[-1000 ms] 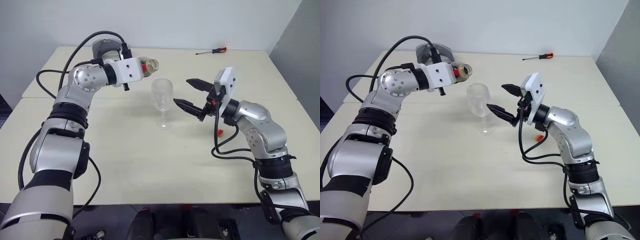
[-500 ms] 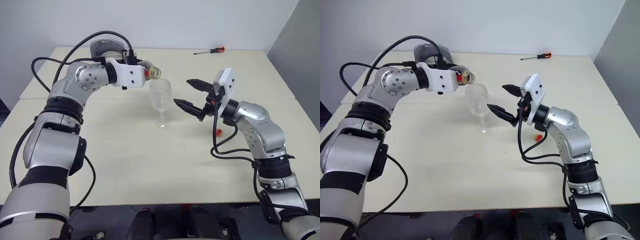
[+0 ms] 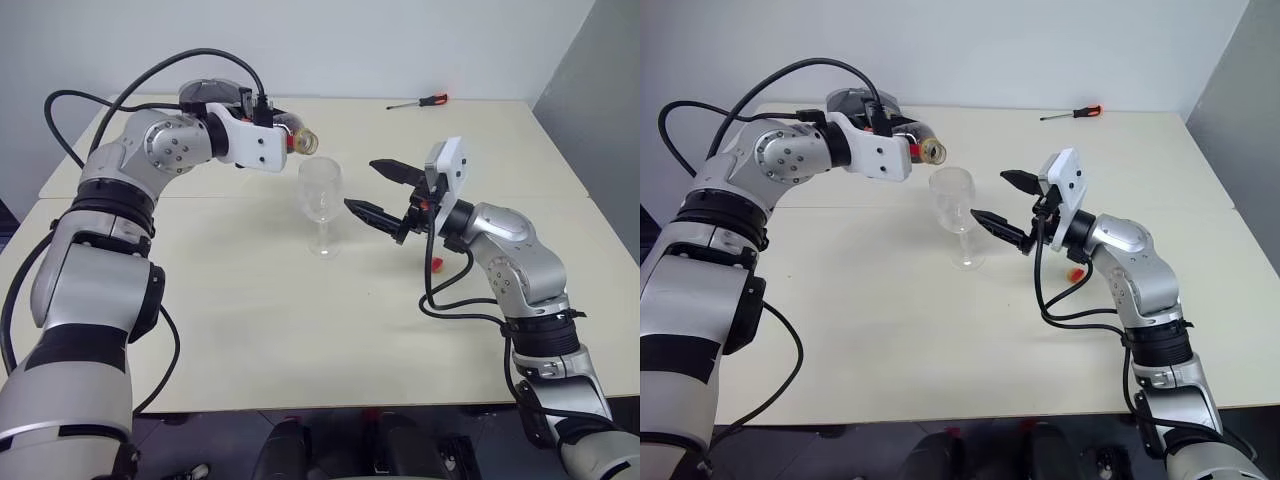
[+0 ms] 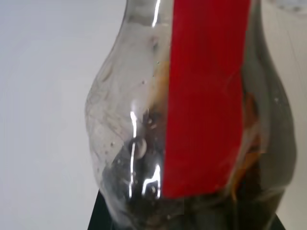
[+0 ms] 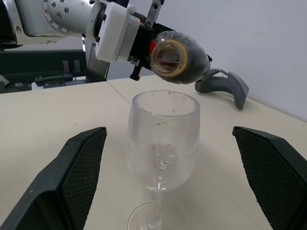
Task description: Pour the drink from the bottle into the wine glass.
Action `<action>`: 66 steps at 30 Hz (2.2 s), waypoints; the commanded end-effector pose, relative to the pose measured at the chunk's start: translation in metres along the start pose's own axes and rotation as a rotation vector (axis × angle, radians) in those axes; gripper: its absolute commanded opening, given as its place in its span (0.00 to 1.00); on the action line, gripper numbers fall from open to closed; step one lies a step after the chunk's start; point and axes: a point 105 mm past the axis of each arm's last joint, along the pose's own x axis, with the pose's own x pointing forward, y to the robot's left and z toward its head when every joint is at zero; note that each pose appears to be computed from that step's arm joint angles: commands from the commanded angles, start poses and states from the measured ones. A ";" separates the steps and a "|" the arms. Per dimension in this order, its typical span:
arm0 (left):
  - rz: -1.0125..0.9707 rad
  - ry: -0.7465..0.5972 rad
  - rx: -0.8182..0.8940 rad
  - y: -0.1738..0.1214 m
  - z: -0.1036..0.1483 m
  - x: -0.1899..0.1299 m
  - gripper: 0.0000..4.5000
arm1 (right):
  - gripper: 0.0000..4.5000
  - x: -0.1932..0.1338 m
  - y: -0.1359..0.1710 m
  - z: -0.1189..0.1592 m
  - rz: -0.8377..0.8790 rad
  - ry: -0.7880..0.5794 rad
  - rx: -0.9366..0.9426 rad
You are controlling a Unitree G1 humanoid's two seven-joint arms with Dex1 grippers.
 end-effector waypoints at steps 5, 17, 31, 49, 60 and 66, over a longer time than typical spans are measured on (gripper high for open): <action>0.071 -0.015 0.100 0.031 0.007 -0.007 0.23 | 1.00 0.002 -0.001 0.017 0.012 -0.054 -0.042; 0.051 -0.008 0.160 0.032 0.007 -0.007 0.23 | 1.00 0.003 -0.002 0.018 0.014 -0.053 -0.047; 0.049 0.013 0.188 0.033 0.003 -0.009 0.23 | 1.00 0.003 -0.003 0.018 0.019 -0.048 -0.051; 0.041 0.027 0.260 0.036 0.002 -0.009 0.23 | 1.00 0.003 -0.004 0.018 0.020 -0.049 -0.050; 0.045 0.026 0.278 0.038 0.003 -0.009 0.23 | 1.00 0.003 -0.005 0.019 0.018 -0.049 -0.054; 0.042 0.030 0.281 0.038 0.003 -0.009 0.23 | 1.00 0.003 -0.005 0.019 0.019 -0.048 -0.055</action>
